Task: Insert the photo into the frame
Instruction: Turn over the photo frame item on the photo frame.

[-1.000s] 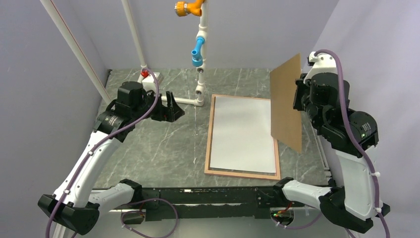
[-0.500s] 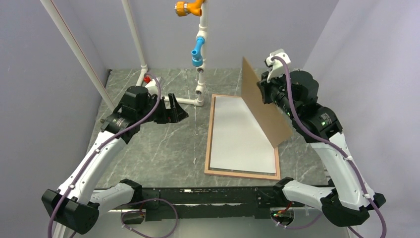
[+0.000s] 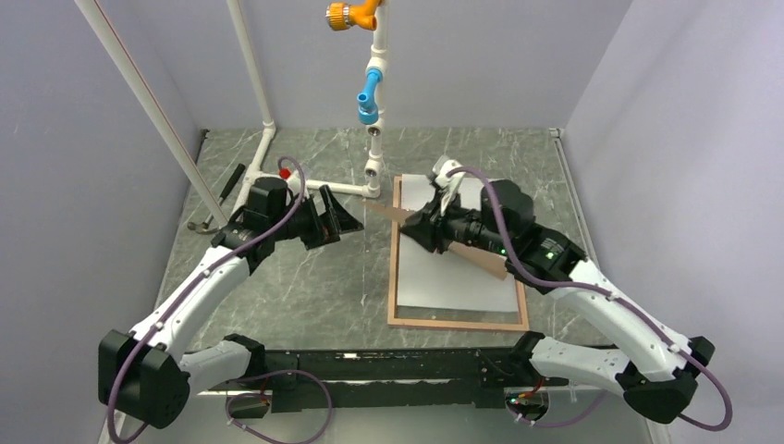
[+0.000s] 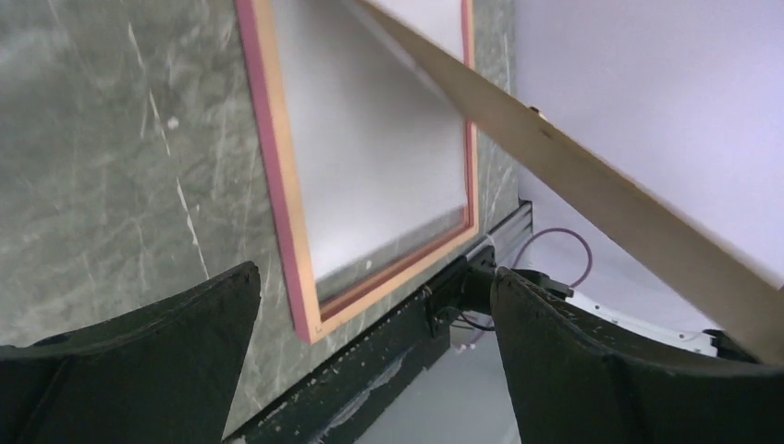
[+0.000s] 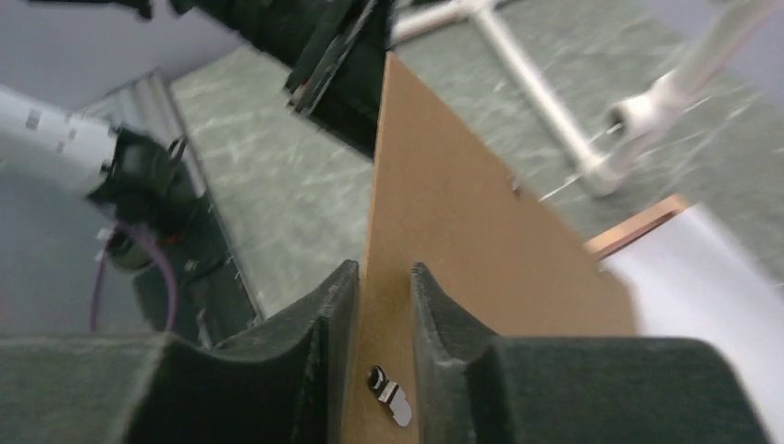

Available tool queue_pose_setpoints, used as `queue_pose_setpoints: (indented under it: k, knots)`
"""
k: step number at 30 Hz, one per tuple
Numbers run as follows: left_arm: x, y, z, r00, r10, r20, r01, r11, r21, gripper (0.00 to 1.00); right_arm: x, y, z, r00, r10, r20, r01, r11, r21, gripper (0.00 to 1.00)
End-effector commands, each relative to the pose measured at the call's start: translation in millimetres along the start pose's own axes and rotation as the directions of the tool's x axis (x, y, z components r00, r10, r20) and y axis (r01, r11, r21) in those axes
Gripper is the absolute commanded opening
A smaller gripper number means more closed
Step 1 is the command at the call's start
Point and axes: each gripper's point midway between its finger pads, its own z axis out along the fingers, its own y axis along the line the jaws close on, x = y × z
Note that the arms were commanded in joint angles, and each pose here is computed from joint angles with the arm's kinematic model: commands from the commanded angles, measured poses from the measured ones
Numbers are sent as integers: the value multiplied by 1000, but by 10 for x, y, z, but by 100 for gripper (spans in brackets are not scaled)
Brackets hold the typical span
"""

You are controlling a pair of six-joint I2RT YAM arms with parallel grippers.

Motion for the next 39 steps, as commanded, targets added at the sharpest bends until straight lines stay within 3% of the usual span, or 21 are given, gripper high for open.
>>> queue_pose_setpoints:
  k: [1,4,9,13,18,21,24,27,33,39]
  knots:
    - [147,-43,129,985,-147,-85,158,978,138,98,690,223,153,972,157,-172,-177,978,-109,34]
    - [282,30,189,976,-156,-151,178,972,153,98,867,345,153,954,216,-209,-250,957,-149,44]
    - [437,22,251,961,-157,-229,211,949,236,96,1036,423,93,939,243,-243,-288,943,-168,50]
    - [468,147,289,961,-155,-230,201,960,196,94,971,515,37,946,241,-216,-287,932,-220,53]
    - [325,636,183,993,-42,-109,30,994,-107,92,1062,589,-2,937,245,-250,-307,919,-249,65]
    - [224,730,120,997,29,-73,-42,984,-175,94,1024,546,3,940,255,-227,-305,926,-224,71]
    - [192,680,201,993,94,-72,-101,989,-109,94,941,435,14,942,287,-175,-315,936,-159,81]
    - [252,637,375,984,111,-136,-114,993,-17,94,951,131,17,926,355,-126,-357,934,8,88]
    - [338,636,718,960,111,-257,-97,993,66,92,1153,-475,-167,833,549,-63,-528,824,206,89]
    - [552,752,1031,930,77,-360,-48,995,88,89,1385,-779,-347,751,660,-24,-630,727,272,89]
